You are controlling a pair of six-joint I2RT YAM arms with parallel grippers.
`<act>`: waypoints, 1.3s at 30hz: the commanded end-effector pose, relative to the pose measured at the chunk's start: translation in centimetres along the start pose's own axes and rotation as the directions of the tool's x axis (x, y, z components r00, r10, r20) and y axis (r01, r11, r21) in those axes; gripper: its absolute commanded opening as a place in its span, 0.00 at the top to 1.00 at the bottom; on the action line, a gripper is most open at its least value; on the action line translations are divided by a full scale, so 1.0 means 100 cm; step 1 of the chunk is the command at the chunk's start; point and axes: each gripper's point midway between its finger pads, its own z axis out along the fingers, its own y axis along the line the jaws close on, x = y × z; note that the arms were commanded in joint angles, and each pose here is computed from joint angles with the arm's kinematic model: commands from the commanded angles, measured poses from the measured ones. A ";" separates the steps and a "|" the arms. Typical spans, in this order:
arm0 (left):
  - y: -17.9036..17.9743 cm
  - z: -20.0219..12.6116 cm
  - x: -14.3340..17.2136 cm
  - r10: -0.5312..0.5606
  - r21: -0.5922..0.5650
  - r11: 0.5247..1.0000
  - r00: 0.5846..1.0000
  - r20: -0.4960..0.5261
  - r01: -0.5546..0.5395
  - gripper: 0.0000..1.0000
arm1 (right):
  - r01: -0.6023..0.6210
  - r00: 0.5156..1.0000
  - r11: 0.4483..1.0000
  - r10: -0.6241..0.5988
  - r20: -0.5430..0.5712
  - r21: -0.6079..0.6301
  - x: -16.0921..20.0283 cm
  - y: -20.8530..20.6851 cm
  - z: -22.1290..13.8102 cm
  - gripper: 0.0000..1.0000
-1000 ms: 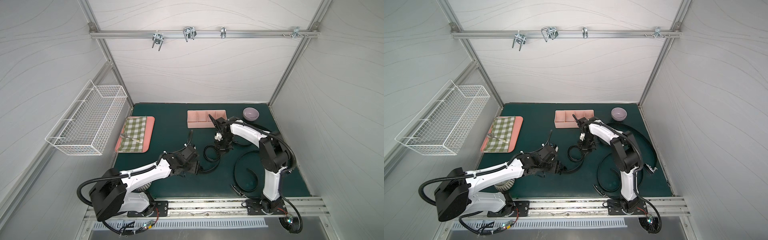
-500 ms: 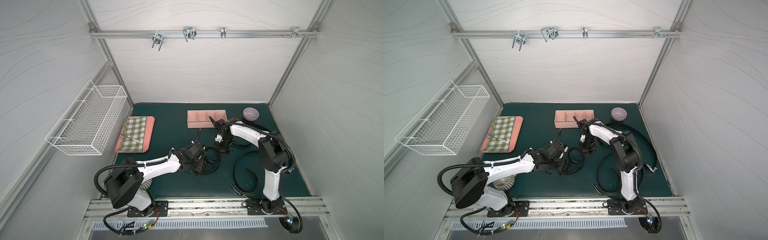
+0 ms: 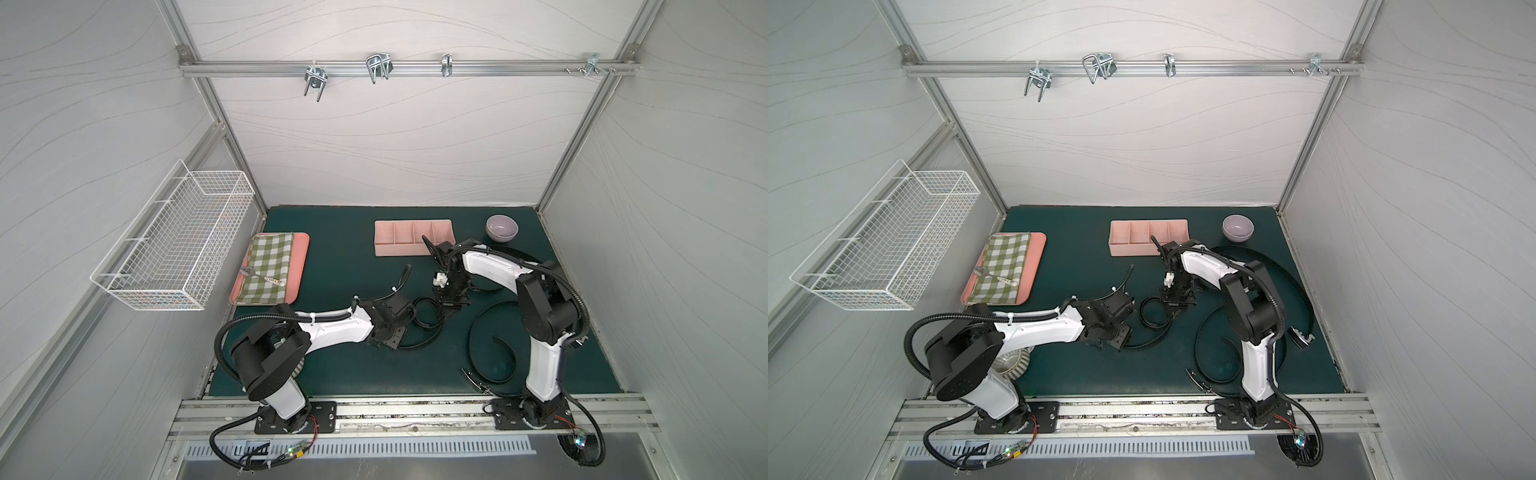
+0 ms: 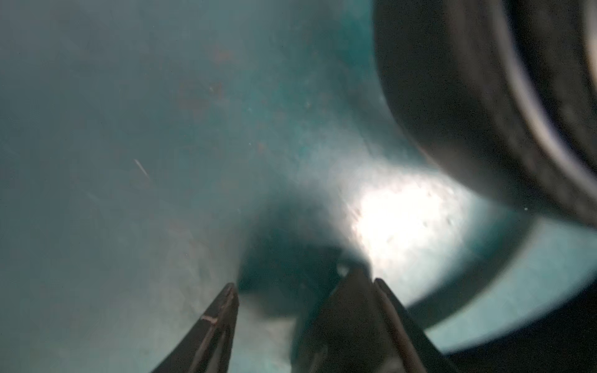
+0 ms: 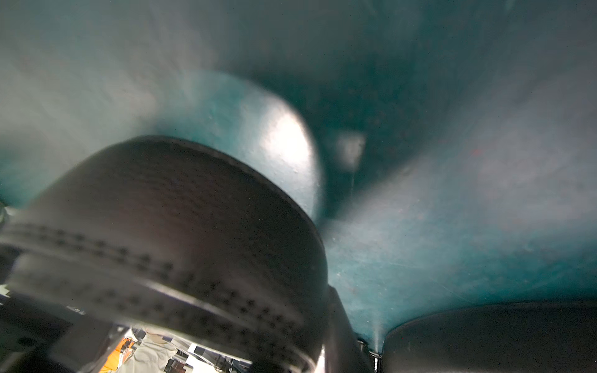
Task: Place the belts into the storage roll
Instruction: Roll the belt at the center of the board.
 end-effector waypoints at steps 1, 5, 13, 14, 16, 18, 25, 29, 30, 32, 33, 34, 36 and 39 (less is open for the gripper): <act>0.043 0.000 -0.011 -0.101 -0.159 0.982 0.995 -0.007 0.099 0.41 | 0.024 1.000 0.999 -0.024 0.002 -0.026 0.009 0.003 -0.010 1.00; 0.095 -0.007 -0.022 -0.277 -0.236 0.933 0.961 0.007 0.271 0.40 | 0.019 1.000 0.999 -0.019 -0.003 -0.027 0.011 0.002 -0.007 1.00; 0.091 -0.050 -0.030 -0.374 -0.073 0.923 0.925 0.076 0.379 0.35 | 0.022 1.000 1.000 -0.022 -0.013 -0.017 0.010 0.001 -0.007 1.00; 0.085 -0.055 -0.027 -0.384 -0.050 0.920 0.919 0.089 0.389 0.35 | 0.023 1.000 1.000 -0.024 -0.015 -0.015 0.009 0.001 -0.006 1.00; 0.077 -0.063 -0.014 -0.406 -0.029 0.911 0.908 0.099 0.411 0.33 | 0.029 1.000 0.999 -0.029 -0.012 -0.015 0.008 0.003 -0.007 1.00; 0.062 -0.071 -0.006 -0.411 0.034 0.912 0.903 0.125 0.410 0.33 | 0.034 0.999 0.999 -0.034 -0.017 -0.008 0.008 0.004 -0.006 1.00; -0.001 -0.068 0.024 -0.363 0.234 0.915 0.924 0.120 0.329 0.37 | 0.066 0.997 0.997 -0.064 -0.042 0.051 0.007 0.005 -0.003 1.00; -0.039 -0.060 0.028 -0.281 0.341 0.914 0.948 0.149 0.218 0.47 | 0.091 0.994 0.989 -0.084 -0.066 0.114 0.010 0.004 -0.001 1.00; -0.044 -0.058 0.028 -0.259 0.348 0.918 0.953 0.155 0.193 0.48 | 0.095 0.993 0.987 -0.086 -0.075 0.126 0.010 0.004 0.001 1.00; -0.052 -0.049 0.030 -0.218 0.340 0.927 0.964 0.152 0.156 0.48 | 0.104 0.992 0.984 -0.092 -0.090 0.147 0.011 0.003 0.004 1.00; -0.053 -0.045 0.030 -0.208 0.338 0.929 0.967 0.147 0.149 0.48 | 0.108 0.991 0.982 -0.094 -0.097 0.158 0.012 0.002 0.006 1.00; -0.054 -0.041 0.030 -0.200 0.329 0.933 0.970 0.140 0.145 0.48 | 0.113 0.990 0.979 -0.096 -0.105 0.169 0.013 0.001 0.008 1.00; -0.053 -0.032 0.031 -0.183 0.295 0.945 0.976 0.117 0.141 0.48 | 0.119 0.989 0.974 -0.098 -0.112 0.195 0.015 -0.002 0.010 1.00; -0.054 -0.020 0.029 -0.160 0.253 0.958 0.983 0.094 0.132 0.48 | 0.133 0.987 0.964 -0.109 -0.115 0.229 0.017 -0.005 0.012 1.00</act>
